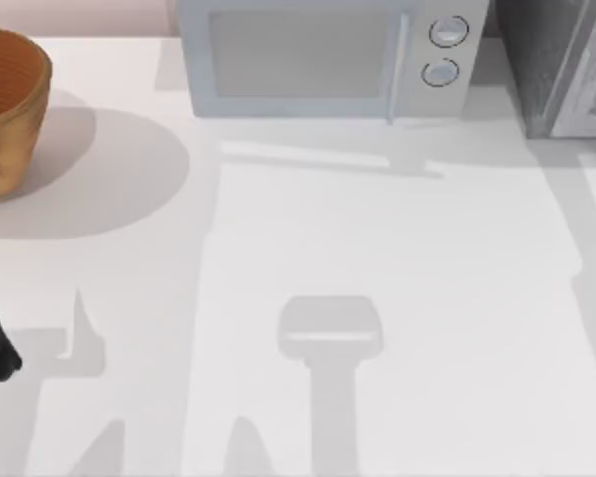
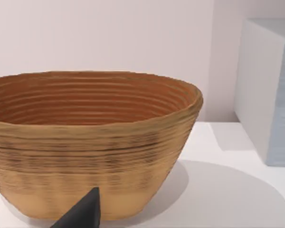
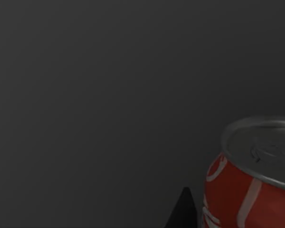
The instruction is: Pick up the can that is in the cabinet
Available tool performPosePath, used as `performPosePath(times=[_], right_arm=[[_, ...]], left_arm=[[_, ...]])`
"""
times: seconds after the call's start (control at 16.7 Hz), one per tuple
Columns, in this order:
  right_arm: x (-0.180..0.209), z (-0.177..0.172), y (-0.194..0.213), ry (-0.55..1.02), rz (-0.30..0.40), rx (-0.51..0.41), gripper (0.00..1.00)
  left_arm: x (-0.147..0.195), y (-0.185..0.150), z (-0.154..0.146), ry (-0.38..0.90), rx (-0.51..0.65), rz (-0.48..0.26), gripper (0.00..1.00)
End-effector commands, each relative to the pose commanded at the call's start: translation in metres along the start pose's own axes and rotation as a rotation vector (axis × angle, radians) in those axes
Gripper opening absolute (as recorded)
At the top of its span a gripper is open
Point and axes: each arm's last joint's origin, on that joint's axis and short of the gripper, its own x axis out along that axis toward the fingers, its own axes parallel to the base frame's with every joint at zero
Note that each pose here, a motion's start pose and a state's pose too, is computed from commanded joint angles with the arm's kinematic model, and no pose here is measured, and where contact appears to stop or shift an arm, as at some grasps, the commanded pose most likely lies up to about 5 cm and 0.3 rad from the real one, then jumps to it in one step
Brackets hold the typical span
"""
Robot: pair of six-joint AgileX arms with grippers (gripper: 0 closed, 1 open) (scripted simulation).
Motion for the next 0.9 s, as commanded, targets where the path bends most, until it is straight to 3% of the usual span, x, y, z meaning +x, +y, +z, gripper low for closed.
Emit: performPosePath(times=[0.24, 0.66, 0.9], right_arm=[[-0.041, 0.018, 0.003, 0.018, -0.003, -0.004, 0.00], [-0.154, 0.054, 0.002, 0.010, 0.001, -0.003, 0.00], [-0.175, 0.059, 0.001, -0.001, 0.001, 0.000, 0.00]], left_arm=[[0.000, 0.000, 0.000, 0.000, 0.000, 0.000, 1.00], [0.000, 0.000, 0.000, 0.000, 0.000, 0.000, 1.00], [0.000, 0.000, 0.000, 0.000, 0.000, 0.000, 1.00]])
